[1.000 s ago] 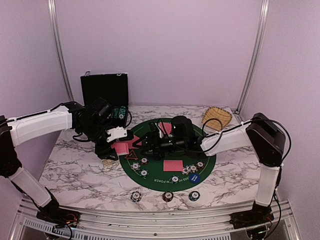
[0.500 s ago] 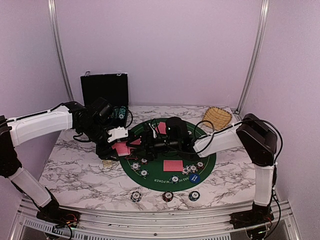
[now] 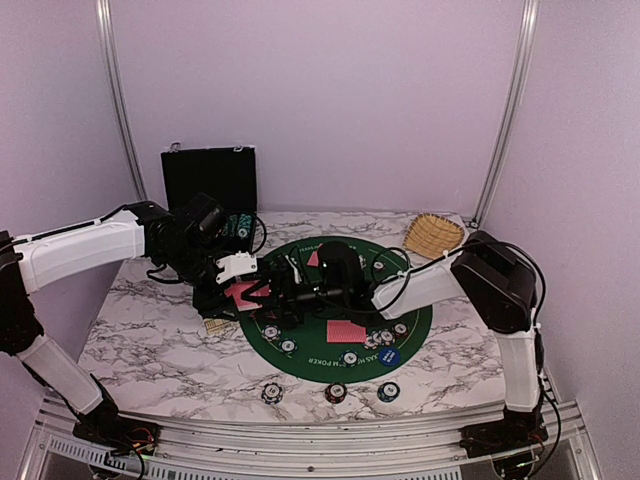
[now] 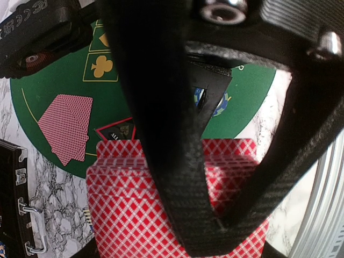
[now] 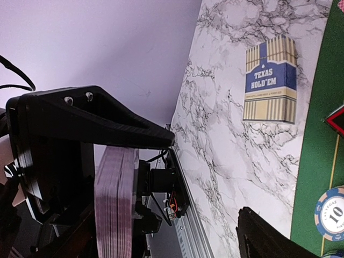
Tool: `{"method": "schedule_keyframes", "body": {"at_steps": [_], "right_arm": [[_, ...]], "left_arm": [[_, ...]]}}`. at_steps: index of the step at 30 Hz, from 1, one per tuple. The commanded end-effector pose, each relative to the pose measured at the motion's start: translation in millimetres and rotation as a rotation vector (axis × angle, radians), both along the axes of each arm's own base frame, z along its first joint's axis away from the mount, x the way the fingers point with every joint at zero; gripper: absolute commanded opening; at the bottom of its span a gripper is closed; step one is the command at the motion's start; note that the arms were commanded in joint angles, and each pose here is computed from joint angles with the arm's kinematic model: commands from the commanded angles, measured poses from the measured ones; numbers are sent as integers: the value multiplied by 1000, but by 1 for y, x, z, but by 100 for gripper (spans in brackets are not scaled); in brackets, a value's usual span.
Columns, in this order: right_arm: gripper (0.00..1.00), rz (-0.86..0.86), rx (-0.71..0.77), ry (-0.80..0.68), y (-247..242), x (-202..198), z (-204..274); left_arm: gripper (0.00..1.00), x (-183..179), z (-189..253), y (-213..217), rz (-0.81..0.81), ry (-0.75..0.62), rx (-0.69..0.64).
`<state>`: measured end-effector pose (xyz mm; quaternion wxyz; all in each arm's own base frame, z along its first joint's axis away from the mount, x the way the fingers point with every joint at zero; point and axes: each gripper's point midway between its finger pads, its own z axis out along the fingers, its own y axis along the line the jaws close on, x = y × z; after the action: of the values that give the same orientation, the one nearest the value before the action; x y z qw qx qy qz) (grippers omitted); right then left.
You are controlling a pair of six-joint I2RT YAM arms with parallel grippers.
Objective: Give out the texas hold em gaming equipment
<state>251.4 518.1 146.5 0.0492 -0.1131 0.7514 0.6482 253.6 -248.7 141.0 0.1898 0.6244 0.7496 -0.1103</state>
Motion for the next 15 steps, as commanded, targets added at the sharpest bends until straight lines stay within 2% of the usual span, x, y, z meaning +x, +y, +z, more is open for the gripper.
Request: {"method": "schedule_keyframes", "body": {"at_steps": [1, 15], "right_arm": [[86, 20, 55, -22, 11, -2, 17], [86, 36, 77, -1, 29, 7, 12]], "left_arm": [[12, -3, 6, -3, -12, 8, -7], [12, -4, 1, -4, -17, 16, 5]]}}
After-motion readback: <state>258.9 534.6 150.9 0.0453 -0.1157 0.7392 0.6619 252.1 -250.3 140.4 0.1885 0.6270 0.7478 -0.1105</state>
